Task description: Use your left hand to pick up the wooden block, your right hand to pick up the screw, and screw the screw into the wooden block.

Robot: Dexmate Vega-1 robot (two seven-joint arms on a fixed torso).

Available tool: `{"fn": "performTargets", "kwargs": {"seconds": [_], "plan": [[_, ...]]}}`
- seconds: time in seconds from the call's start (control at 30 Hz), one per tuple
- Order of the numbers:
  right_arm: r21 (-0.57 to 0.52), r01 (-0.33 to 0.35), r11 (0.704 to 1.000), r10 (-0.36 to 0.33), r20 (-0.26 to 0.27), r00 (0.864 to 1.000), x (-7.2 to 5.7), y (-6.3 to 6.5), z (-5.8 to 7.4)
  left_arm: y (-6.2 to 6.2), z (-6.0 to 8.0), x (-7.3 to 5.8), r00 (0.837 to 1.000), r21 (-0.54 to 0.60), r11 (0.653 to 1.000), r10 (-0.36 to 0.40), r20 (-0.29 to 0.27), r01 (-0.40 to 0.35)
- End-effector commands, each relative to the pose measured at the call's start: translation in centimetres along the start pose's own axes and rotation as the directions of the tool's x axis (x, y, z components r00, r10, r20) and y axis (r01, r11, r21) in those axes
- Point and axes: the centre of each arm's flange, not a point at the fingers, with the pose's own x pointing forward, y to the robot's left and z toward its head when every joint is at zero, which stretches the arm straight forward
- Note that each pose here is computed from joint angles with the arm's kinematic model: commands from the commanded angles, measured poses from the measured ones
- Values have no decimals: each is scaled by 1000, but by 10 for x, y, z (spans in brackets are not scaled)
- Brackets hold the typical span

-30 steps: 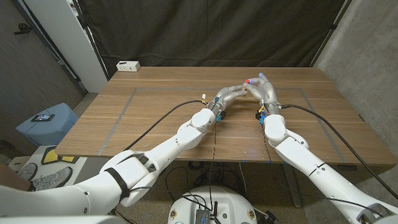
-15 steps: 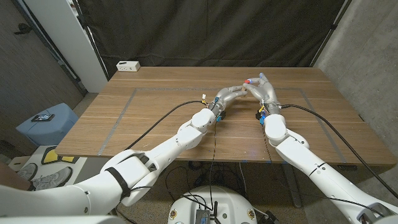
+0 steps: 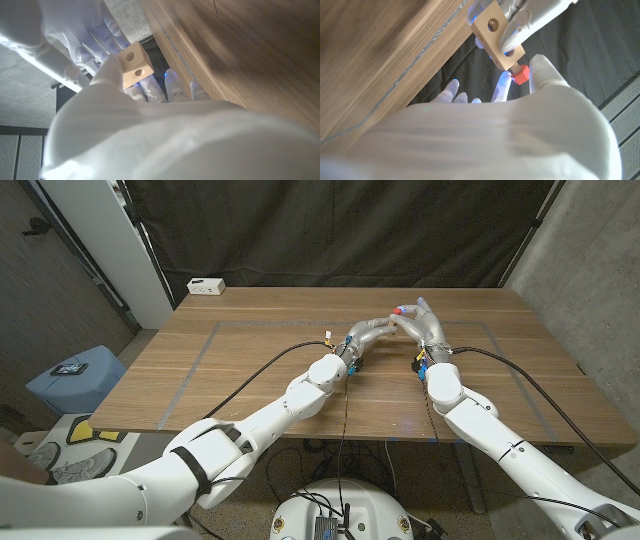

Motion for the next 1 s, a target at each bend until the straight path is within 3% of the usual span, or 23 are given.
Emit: {"fn": "performTargets", "kwargs": {"seconds": [0.03, 1.0], "plan": [[9, -16, 1000, 15, 4, 1000, 2, 0, -1, 0, 0, 1, 1000, 0, 1000, -3, -1, 3], [-27, -18, 999, 19, 27, 999, 5, -11, 7, 2, 4, 2, 1000, 45, 999, -13, 20, 13]]}}
